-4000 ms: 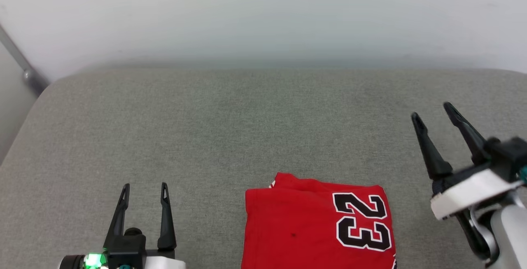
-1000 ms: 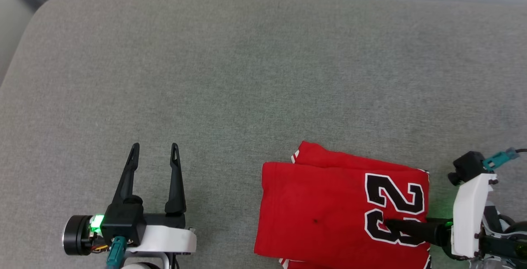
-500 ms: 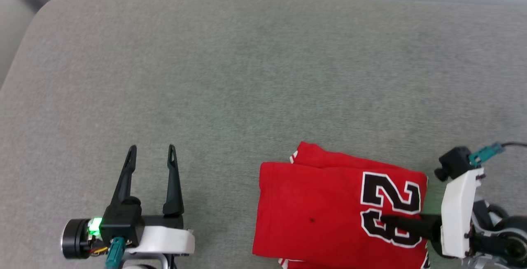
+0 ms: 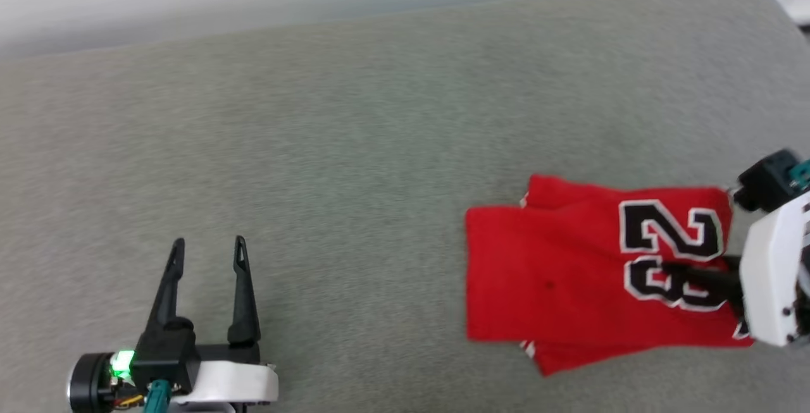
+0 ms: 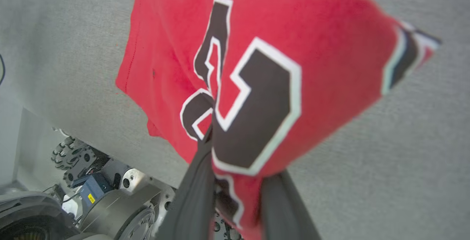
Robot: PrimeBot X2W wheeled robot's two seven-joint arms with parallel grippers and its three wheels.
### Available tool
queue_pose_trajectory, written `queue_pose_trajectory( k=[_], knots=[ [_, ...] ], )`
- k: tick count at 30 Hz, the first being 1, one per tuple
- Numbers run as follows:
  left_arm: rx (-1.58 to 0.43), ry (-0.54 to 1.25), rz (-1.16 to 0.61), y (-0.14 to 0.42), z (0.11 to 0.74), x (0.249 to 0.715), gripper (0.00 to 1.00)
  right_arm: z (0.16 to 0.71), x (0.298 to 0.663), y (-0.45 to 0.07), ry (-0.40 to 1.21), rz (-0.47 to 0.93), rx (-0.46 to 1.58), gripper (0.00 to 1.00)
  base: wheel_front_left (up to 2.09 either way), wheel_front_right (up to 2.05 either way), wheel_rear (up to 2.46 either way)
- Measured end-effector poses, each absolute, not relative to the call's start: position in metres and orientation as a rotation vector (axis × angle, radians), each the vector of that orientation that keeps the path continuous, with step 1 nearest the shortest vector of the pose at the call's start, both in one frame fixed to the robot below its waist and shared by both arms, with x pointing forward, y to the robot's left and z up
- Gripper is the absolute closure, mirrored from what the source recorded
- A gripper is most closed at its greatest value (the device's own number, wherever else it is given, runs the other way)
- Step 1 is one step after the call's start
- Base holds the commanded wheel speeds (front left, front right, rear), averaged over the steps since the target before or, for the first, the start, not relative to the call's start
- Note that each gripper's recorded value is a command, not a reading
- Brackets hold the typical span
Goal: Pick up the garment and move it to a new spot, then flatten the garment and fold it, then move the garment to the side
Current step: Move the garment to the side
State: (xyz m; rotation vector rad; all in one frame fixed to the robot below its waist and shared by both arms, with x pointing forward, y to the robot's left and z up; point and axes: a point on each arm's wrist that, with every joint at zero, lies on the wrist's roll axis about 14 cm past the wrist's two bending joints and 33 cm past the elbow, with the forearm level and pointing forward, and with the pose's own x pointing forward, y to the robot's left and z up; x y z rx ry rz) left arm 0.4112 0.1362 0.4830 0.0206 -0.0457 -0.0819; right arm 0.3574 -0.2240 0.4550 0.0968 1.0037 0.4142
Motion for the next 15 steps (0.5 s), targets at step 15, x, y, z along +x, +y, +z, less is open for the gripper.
queue_pose_trajectory(
  k=[15],
  knots=[
    [0.036,-0.01,-0.268,0.089,0.435,0.471,0.0,0.45,0.372,-0.409,1.016,-0.154,-0.145,1.0,0.0,0.0,0.0]
  ],
)
